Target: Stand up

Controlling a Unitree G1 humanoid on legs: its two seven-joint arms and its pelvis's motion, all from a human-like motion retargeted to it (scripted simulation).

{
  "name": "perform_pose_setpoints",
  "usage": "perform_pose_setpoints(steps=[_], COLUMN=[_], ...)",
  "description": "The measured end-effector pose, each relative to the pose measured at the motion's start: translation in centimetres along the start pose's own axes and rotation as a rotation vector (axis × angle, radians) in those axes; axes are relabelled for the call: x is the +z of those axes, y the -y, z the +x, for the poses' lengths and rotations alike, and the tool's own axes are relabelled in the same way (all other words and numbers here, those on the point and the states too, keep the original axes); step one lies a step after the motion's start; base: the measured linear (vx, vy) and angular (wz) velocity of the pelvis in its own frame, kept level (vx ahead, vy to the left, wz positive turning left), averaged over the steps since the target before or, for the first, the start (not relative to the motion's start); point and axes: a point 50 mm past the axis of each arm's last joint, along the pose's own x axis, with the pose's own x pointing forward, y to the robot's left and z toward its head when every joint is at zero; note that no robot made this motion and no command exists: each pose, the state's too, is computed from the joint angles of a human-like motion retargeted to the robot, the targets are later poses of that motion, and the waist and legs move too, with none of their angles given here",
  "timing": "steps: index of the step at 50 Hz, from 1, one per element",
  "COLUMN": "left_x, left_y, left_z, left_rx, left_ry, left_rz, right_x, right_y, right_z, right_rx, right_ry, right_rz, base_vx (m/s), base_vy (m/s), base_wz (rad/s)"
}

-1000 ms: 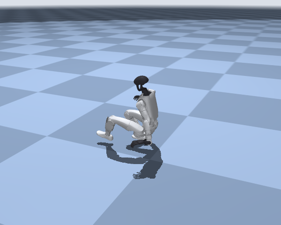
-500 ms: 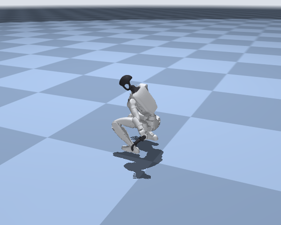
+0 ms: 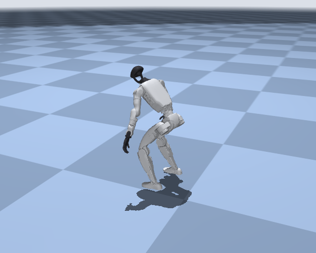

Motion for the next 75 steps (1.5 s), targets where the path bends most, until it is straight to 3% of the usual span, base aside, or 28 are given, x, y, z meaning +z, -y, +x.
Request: perform_pose_setpoints(steps=[4,12,23,35,46,54,58,64,75], left_x=[1.4,3.7,4.8,-0.9,-11.6,-16.0,-14.6,-7.9,7.1], left_y=[2.2,8.2,18.5,22.1,25.0,26.2,26.4,25.6,17.3], left_z=[-0.2,-2.0,-7.6,-11.1,-19.1,-25.8,-24.4,-17.5,-6.5], left_rx=[-0.167,-0.282,-0.639,-0.71,-0.931,-1.051,-1.051,-0.974,-0.651], left_ry=[0.047,0.145,0.145,-0.043,-0.434,-0.732,-0.71,-0.451,0.115], left_rz=[-0.013,-0.016,-0.083,-0.092,-0.126,-0.28,-0.311,-0.291,-0.279], right_x=[-6.6,-14.9,-18.8,-17.9,-14.7,-14.8,-16.0,-17.8,-21.0], right_y=[-3.9,-8.0,-11.5,-9.9,-7.9,-9.8,-10.4,-10.0,-7.8], right_z=[-4.4,-14.0,-23.9,-20.0,-13.2,-14.4,-16.6,-19.7,-26.9], right_rx=[0.11,0.321,0.589,0.487,0.343,0.399,0.423,0.454,0.434], right_ry=[-0.235,-0.598,-0.936,-0.853,-0.645,-0.648,-0.738,-0.832,-1.115], right_rz=[-0.048,-0.172,-0.159,-0.236,-0.16,-0.124,-0.085,-0.129,-0.122], base_vx=[0.51,0.51,0.48,0.38,0.56,0.82,0.71,0.75,0.75], base_vy=[0.03,0.01,-0.05,0.04,0.2,0.17,0.1,0.13,0.05], base_wz=[-0.5,-0.36,-0.36,-0.28,0.06,-0.33,0.18,0.07,0.43])
